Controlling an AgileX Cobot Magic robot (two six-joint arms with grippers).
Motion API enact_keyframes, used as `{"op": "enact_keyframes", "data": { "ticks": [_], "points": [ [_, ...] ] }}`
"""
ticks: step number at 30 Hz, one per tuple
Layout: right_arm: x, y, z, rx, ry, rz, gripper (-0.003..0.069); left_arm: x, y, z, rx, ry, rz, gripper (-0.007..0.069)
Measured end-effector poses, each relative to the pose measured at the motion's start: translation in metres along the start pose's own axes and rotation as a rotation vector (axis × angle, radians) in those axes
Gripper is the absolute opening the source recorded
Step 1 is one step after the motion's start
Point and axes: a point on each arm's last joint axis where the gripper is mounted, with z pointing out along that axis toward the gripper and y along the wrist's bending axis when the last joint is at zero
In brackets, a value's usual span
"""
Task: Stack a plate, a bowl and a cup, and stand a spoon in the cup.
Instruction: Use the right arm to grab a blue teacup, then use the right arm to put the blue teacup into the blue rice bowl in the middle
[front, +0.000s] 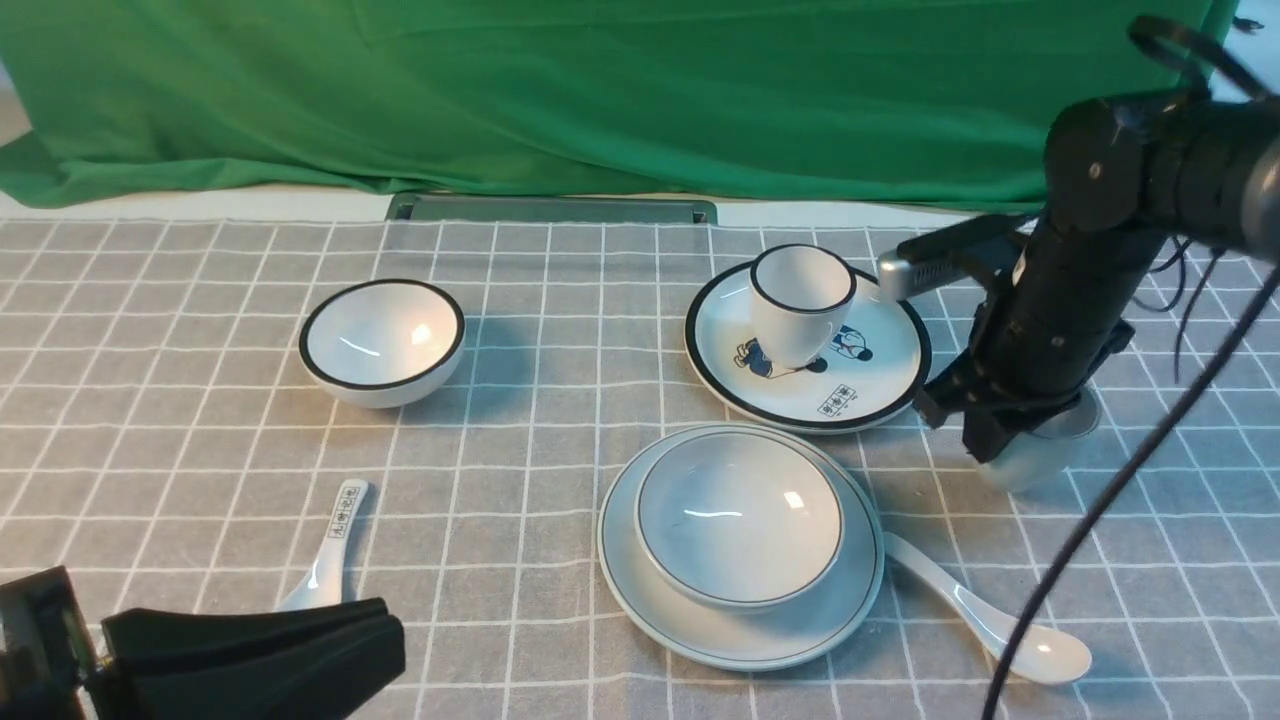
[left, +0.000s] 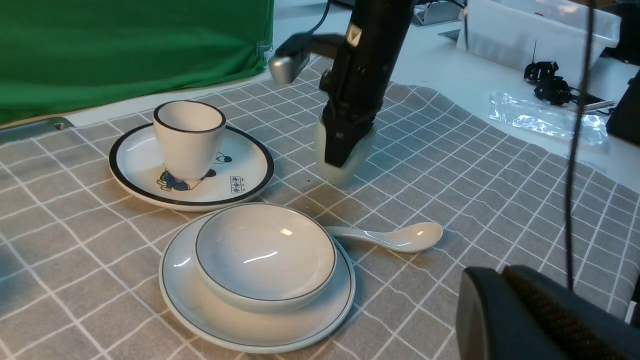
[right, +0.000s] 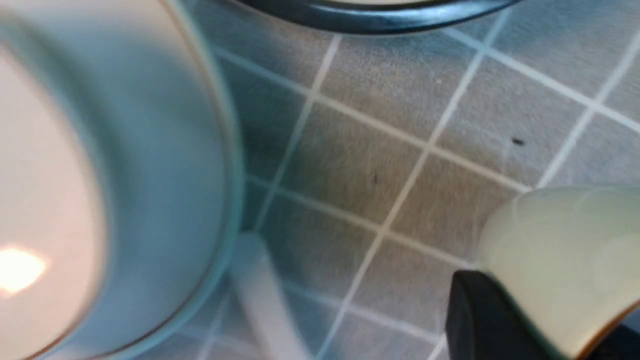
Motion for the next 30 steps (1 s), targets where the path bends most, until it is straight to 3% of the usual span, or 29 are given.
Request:
{"op": "enact_keyframes", "data": {
  "ticks": [4,7,8,11,19,30],
  "points": [
    [0.004,0.029,-0.035,-0.041,-0.069,-0.041,0.0081,0.000,0.000,0.000,0.000,0.000,0.000,0.0009],
    [0.015,0.098,-0.074,-0.126,-0.144,-0.186,0.0081,0.000,0.000,0.000,0.000,0.000,0.000,0.0009],
    [0.015,0.102,-0.074,-0.135,-0.145,-0.201,0.0081,0.000,0.000,0.000,0.000,0.000,0.000,0.0009],
    [0.016,0.149,-0.064,-0.181,-0.132,-0.312,0.0081,0.000,0.000,0.000,0.000,0.003,0.000,0.0009],
    [-0.004,0.163,0.000,-0.163,-0.054,-0.315,0.0081,0.004,0.000,0.000,0.004,0.041,0.000,0.0009],
    [-0.012,0.163,0.016,-0.139,-0.087,-0.313,0.0116,0.006,-0.001,0.000,0.007,0.067,0.000,0.0009]
  ]
}}
